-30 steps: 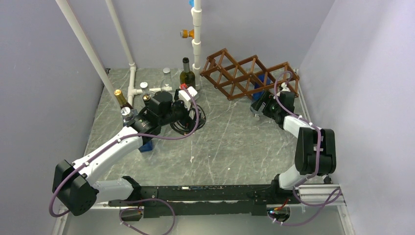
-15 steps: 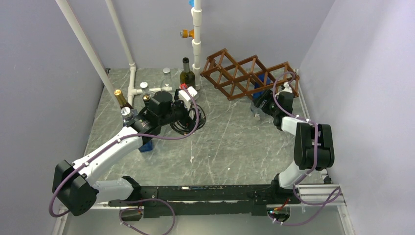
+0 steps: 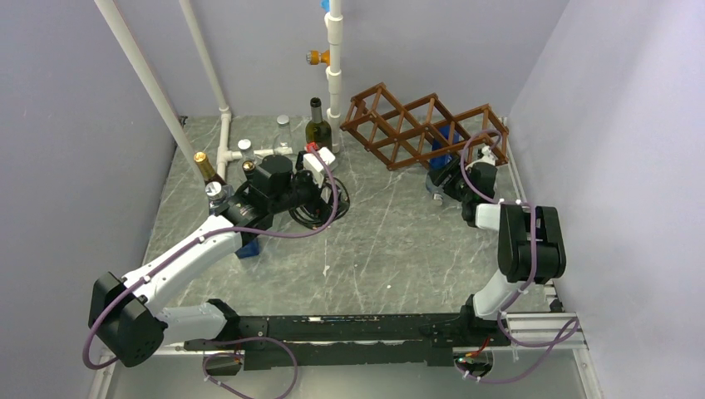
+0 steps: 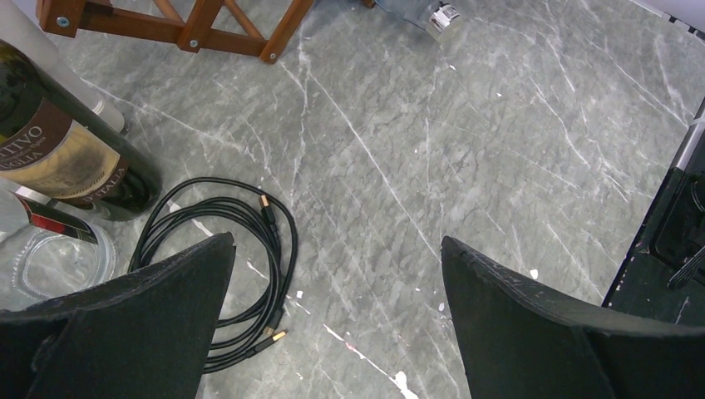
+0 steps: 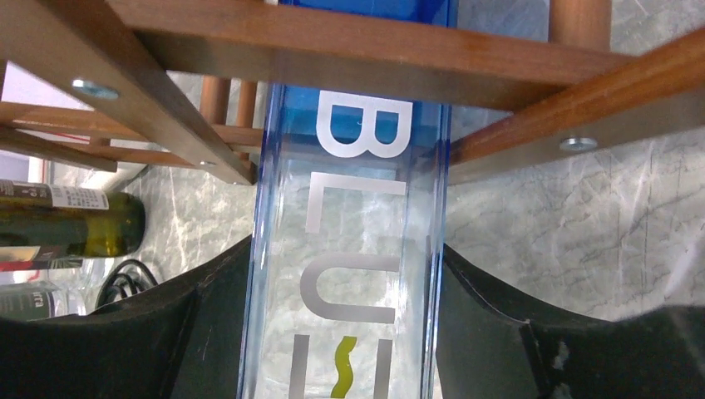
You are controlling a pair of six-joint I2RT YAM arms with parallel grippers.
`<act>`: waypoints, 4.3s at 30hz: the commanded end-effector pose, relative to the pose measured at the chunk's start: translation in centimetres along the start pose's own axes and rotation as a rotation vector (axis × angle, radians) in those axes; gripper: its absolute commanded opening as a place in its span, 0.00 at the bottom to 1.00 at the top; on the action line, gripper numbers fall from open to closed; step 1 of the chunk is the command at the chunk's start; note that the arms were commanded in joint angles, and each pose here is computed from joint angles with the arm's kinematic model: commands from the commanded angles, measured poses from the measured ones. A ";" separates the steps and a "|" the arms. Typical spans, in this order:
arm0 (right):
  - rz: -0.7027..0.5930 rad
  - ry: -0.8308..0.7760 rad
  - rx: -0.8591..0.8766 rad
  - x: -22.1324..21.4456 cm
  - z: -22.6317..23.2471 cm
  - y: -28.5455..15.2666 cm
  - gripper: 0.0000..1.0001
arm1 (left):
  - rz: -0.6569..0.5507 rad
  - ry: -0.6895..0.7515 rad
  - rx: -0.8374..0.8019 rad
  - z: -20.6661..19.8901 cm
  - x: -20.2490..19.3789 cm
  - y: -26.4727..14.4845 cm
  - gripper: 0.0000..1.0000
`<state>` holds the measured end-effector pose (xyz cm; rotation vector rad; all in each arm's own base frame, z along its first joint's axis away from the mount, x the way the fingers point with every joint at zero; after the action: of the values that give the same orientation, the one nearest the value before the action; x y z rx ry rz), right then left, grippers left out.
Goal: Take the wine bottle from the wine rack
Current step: Pick up the wine bottle from the wine rack.
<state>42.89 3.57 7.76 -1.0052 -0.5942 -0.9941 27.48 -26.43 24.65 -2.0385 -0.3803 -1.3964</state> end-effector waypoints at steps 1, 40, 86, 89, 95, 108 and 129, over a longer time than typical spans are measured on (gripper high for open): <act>-0.086 -0.042 0.132 2.0 2.8 -1.7 0.06 | -0.052 0.031 0.000 -0.2 1.4 -0.8 1.00; -0.019 -0.038 0.321 1.5 5.3 -10.6 0.00 | -0.069 0.039 -0.003 -0.4 1.8 -1.2 0.99; 0.050 0.072 0.270 -0.8 7.6 -20.8 0.00 | -0.110 0.096 -0.105 -2.8 2.1 -1.8 0.99; 0.064 0.083 0.286 -1.1 7.8 -21.0 0.00 | -0.116 0.113 -0.150 -3.6 2.1 -1.9 0.99; 0.083 0.093 0.370 -1.3 9.0 -21.2 0.00 | -0.145 0.191 -0.265 -5.7 1.5 -2.2 0.99; 0.190 0.048 0.538 -0.9 11.4 -22.0 0.00 | -0.294 0.456 -0.412 -8.6 -0.3 -3.4 0.99; 0.450 -0.226 0.813 -0.6 16.5 -21.9 0.00 | -0.291 0.826 -0.460 -12.1 0.6 2.8 0.99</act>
<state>23.56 12.71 18.23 -0.6433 -0.5412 -0.2745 19.20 -34.75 25.02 -1.6501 0.0781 -2.4273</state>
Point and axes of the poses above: each gripper's point midway between its finger pads, its own y axis out along the fingers, its own z axis along the line the jaws close on, x = y × z, the point moved 1 cm from there along -y, back along the fingers, and after that the axes turned 12 degrees about -y, right-handed, at the moved point
